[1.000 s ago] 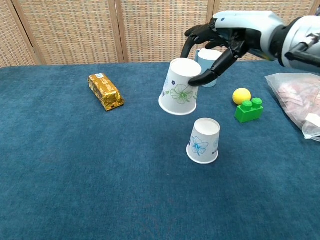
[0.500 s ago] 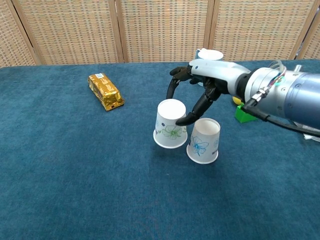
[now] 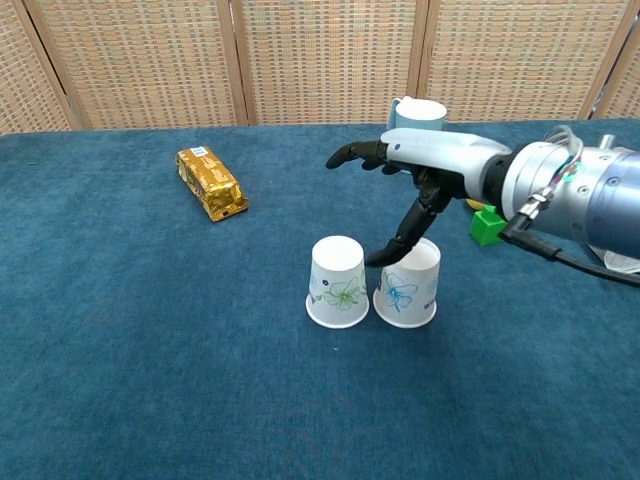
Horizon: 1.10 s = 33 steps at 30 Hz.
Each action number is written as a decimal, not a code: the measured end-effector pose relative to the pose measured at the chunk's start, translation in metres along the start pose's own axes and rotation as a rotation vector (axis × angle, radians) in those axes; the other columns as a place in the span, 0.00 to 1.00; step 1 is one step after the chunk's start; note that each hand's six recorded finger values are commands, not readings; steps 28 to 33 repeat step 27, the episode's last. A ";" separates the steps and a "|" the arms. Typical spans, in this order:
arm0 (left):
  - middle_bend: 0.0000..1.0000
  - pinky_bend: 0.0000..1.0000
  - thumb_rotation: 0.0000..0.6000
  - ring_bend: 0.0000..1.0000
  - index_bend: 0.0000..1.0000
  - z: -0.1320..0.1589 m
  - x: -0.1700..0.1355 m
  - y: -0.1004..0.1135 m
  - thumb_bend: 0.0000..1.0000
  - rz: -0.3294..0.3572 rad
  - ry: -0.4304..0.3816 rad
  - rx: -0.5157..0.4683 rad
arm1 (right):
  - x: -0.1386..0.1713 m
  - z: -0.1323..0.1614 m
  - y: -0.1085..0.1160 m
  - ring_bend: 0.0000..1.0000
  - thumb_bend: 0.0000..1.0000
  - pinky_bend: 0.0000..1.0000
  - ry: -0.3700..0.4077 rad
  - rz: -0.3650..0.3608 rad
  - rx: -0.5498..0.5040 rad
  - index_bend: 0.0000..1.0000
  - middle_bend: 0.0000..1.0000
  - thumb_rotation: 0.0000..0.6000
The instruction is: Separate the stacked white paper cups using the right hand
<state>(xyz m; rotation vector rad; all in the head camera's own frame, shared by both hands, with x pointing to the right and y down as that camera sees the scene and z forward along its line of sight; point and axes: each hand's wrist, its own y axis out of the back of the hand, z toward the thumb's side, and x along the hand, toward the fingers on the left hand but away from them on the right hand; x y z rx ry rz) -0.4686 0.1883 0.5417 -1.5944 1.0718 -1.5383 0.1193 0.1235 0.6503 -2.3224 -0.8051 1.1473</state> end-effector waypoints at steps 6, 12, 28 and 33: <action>0.00 0.00 1.00 0.00 0.00 0.000 -0.001 0.001 0.04 0.004 -0.001 -0.004 | 0.025 -0.007 0.026 0.00 0.25 0.00 0.017 -0.039 0.046 0.09 0.00 1.00; 0.00 0.00 1.00 0.00 0.00 0.000 -0.002 0.002 0.04 0.014 -0.002 0.003 | 0.056 -0.025 0.047 0.00 0.03 0.00 0.040 -0.096 0.147 0.09 0.00 1.00; 0.00 0.00 1.00 0.00 0.00 0.005 -0.010 0.001 0.04 0.034 -0.024 0.022 | 0.183 -0.121 0.092 0.00 0.00 0.00 -0.056 -0.392 0.538 0.01 0.00 1.00; 0.00 0.00 1.00 0.00 0.00 0.005 -0.010 0.001 0.04 0.034 -0.024 0.022 | 0.183 -0.121 0.092 0.00 0.00 0.00 -0.056 -0.392 0.538 0.01 0.00 1.00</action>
